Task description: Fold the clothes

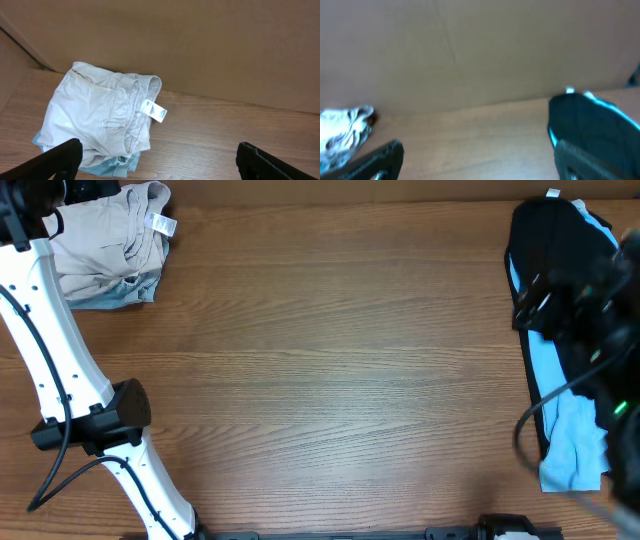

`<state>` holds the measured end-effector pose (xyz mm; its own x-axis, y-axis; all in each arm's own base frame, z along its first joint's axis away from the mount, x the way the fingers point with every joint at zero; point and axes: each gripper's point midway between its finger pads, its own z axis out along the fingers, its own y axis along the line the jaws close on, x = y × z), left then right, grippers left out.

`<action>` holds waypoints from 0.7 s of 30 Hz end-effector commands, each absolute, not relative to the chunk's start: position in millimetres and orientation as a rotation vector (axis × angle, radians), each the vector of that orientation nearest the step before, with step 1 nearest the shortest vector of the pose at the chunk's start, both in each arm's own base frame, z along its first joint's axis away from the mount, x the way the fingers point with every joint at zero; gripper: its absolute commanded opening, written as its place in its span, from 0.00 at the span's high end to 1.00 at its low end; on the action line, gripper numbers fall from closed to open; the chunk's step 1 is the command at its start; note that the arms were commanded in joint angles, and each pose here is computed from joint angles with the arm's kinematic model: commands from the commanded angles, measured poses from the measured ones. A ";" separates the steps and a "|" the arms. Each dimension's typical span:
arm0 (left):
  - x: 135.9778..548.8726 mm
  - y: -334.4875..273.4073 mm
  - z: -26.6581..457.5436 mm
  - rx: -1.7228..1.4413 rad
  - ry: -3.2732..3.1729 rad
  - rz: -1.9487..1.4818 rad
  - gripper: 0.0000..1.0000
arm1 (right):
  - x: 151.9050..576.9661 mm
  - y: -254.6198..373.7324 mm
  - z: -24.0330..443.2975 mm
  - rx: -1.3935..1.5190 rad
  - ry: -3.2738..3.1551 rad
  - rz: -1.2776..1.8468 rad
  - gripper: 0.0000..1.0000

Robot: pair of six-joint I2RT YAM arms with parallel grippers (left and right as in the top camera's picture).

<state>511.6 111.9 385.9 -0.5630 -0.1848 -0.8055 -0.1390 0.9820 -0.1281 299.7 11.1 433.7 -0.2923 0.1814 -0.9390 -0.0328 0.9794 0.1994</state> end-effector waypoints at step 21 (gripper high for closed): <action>510.9 113.1 388.4 -0.239 2.167 -0.073 0.00 | 250.2 24.1 190.0 0.095 1.557 0.306 0.00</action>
